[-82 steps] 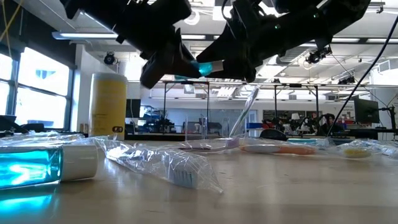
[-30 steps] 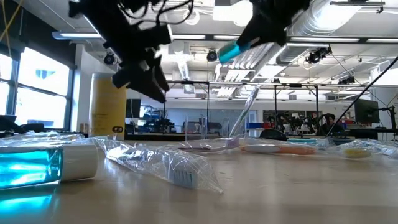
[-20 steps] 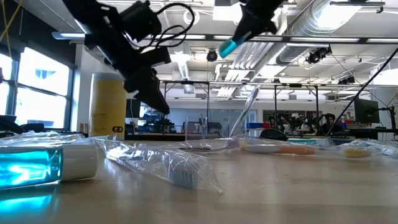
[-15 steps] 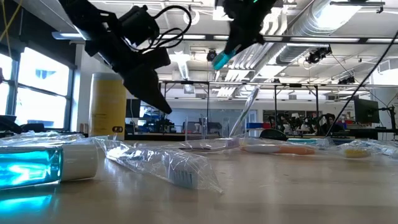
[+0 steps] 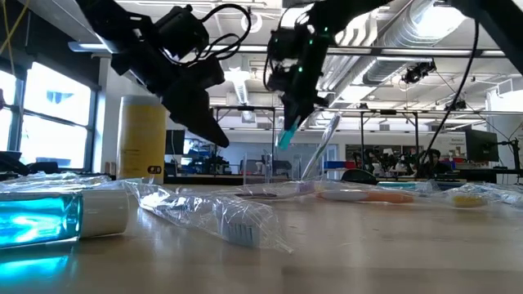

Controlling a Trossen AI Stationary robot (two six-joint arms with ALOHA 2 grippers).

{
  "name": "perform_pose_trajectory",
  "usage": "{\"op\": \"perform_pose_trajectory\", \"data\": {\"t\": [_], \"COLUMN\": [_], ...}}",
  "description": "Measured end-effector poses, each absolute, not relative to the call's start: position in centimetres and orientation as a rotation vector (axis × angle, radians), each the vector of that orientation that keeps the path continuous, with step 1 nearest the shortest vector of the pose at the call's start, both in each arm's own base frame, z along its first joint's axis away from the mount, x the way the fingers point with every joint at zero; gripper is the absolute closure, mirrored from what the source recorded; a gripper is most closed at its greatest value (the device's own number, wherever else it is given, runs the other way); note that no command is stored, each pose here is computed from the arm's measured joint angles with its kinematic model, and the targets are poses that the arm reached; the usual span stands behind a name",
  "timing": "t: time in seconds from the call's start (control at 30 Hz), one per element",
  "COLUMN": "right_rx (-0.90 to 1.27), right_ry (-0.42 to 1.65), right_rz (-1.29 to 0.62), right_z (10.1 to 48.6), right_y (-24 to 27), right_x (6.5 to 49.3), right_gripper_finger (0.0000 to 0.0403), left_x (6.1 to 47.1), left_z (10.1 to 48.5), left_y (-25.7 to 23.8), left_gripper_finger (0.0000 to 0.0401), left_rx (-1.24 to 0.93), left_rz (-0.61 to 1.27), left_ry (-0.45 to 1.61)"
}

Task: Pick & Place toothbrushing station
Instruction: Put the blue mouthwash bottle into the transparent organizer

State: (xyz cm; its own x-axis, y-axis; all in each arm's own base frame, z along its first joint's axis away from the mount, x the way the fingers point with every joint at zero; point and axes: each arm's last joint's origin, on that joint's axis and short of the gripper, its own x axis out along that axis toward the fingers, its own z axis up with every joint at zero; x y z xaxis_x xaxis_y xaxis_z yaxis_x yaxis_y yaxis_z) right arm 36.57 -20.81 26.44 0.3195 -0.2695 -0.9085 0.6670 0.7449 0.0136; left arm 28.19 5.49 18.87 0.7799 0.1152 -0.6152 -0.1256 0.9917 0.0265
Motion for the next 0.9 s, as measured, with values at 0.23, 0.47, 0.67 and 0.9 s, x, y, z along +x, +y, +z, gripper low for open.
{"op": "perform_pose_trajectory", "data": {"t": [0.23, 0.47, 0.67, 0.9], "right_rx": [0.467, 0.48, 0.51, 0.533], "right_ry": [1.144, 1.177, 1.207, 1.247], "right_rz": [-0.666, -0.668, -0.641, -0.624], "right_z": [24.4, 24.2, 24.1, 24.0], "right_y": [-22.5, -22.4, -22.2, -21.9], "right_x": [36.3, 36.1, 35.9, 35.6], "right_gripper_finger": [0.0319, 0.0319, 0.0319, 0.0319], "left_x": [27.6, 27.6, 27.6, 27.6], "left_z": [17.9, 17.8, 17.8, 17.8], "left_y": [5.4, 5.4, 5.4, 5.4], "left_gripper_finger": [0.0132, 0.0132, 0.0132, 0.0132], "left_rx": [-0.021, -0.031, -0.032, -0.033], "left_rz": [0.13, 0.137, 0.137, 0.136], "left_ry": [0.687, 0.66, 0.661, 0.661]}}
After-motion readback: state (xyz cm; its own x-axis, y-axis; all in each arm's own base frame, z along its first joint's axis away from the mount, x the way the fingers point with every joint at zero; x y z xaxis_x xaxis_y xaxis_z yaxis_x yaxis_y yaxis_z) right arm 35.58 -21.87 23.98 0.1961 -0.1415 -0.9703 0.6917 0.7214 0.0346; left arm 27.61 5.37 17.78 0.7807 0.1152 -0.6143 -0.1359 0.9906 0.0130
